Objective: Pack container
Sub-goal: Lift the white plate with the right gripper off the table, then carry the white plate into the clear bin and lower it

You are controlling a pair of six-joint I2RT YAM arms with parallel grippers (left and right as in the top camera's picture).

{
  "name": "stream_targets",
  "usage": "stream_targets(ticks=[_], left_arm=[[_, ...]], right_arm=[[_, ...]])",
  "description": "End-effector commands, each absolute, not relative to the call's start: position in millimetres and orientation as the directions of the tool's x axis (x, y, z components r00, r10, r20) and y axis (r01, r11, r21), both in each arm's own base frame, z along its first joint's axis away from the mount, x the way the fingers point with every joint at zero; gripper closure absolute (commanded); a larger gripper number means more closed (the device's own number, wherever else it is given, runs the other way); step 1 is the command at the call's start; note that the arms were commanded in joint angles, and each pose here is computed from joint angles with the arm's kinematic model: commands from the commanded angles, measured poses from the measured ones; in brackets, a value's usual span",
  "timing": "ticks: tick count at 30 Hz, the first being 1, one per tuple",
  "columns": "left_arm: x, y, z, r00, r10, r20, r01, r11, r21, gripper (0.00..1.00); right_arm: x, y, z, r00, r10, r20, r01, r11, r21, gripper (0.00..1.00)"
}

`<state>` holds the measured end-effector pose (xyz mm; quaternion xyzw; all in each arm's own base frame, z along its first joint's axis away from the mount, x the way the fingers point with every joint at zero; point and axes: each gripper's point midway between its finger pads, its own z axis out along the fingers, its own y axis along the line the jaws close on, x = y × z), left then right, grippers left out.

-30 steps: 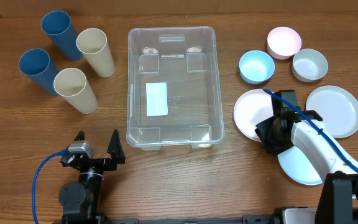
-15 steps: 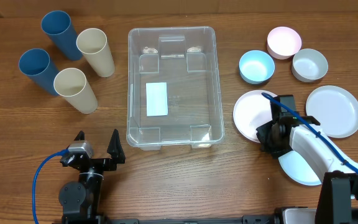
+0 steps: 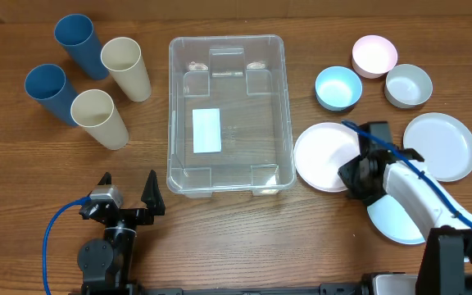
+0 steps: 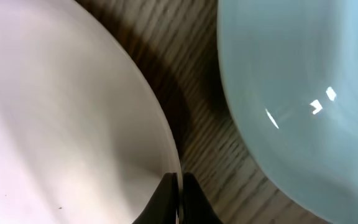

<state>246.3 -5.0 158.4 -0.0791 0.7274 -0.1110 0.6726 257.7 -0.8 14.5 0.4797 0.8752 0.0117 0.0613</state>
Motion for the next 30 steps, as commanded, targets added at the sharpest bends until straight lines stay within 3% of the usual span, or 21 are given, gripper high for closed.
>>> stream_targets(ticks=[1,8,13,19,23,30], left_arm=[[246,-2,158,-0.075,-0.278,-0.958,0.021,0.96,-0.28,0.0],[246,-2,158,-0.075,-0.278,-0.958,0.021,0.96,-0.28,0.0],[246,-2,158,-0.075,-0.277,-0.958,0.021,0.96,-0.279,0.0],[246,-2,158,-0.075,-0.277,-0.958,0.021,0.96,-0.279,0.0],[246,-2,158,-0.075,-0.277,-0.958,0.021,0.96,-0.279,0.0],[246,-2,158,-0.075,-0.277,-0.958,0.021,0.96,-0.279,0.0]], right_arm=[[290,-9,56,-0.55,0.815,-0.181,0.808,0.575,0.133,0.96],[326,-9,140,-0.56,0.79,-0.252,0.766,0.609,0.208,0.96],[334,-15,160,-0.561,0.769,-0.306,0.75,0.629,0.206,0.96],[355,-27,233,-0.573,0.681,-0.456,0.669,0.71,0.22,0.96],[372,22,267,-0.702,0.526,-0.481,0.418,0.85,0.32,0.96],[360,115,258,-0.818,0.302,-0.49,0.183,0.944,0.275,0.96]])
